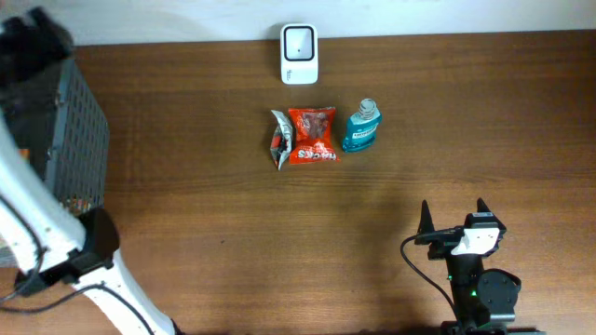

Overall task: Scan the item barcode
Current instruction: 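Carry the white packet to the scanner and drop it beside the red bag, then grasp the yellow-white snack bag in the basket and place it left of the packet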

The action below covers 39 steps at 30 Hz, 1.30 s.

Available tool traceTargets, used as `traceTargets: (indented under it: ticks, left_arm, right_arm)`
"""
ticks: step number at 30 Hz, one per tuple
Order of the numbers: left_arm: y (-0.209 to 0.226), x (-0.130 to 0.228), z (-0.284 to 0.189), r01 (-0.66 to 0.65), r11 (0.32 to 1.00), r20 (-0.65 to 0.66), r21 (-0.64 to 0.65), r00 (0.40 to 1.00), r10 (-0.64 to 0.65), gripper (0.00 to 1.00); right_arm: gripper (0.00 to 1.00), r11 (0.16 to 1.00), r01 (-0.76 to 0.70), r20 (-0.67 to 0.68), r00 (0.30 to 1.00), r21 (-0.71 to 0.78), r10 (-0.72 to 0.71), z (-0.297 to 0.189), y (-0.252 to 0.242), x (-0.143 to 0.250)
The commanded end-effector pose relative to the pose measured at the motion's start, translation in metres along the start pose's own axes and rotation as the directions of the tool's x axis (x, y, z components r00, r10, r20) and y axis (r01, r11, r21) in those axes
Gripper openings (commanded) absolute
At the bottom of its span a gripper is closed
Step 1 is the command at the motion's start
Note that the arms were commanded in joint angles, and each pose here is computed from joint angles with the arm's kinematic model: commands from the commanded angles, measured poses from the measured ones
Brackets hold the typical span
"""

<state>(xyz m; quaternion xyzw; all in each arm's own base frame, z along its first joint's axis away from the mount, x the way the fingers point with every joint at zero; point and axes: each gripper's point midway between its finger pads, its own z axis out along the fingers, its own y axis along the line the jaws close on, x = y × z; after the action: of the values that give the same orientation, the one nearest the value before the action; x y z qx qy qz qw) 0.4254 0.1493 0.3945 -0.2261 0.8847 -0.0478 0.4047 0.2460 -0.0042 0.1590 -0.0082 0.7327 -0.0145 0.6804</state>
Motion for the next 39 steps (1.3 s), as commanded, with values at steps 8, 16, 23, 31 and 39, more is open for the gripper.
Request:
traceTargets:
  ticks: [8, 16, 23, 31, 39]
  left_arm:
    - [0.198, 0.068, 0.042, 0.182, 0.773, -0.188, -0.607, 0.913, -0.363, 0.99]
    - [0.262, 0.159, 0.091, 0.294, 0.602, -0.228, -0.743, 0.733, -0.640, 0.99]
    - [0.292, 0.233, 0.118, 0.325, 0.485, -0.209, -0.812, 0.614, -0.761, 0.99]
    - [0.316, 0.283, 0.129, 0.348, 0.413, -0.172, -0.841, 0.552, -0.816, 0.99]
    - [0.317, 0.289, 0.136, 0.324, 0.460, -0.214, -0.826, 0.575, -0.789, 0.45]
  right_arm:
    - [0.98, 1.000, 0.003, -0.004, 1.000, 0.003, -0.003, 0.000, 0.000, 0.003]
    - [0.99, 1.000, 0.003, -0.004, 1.000, 0.003, -0.003, 0.000, 0.000, 0.003]
    - [0.99, 1.000, 0.003, -0.003, 1.000, 0.003, -0.003, 0.000, 0.000, 0.003]
    - [0.98, 1.000, 0.003, -0.004, 1.000, 0.003, -0.003, 0.000, 0.000, 0.003]
    - [0.99, 1.000, 0.003, -0.003, 1.000, 0.003, -0.003, 0.000, 0.000, 0.003]
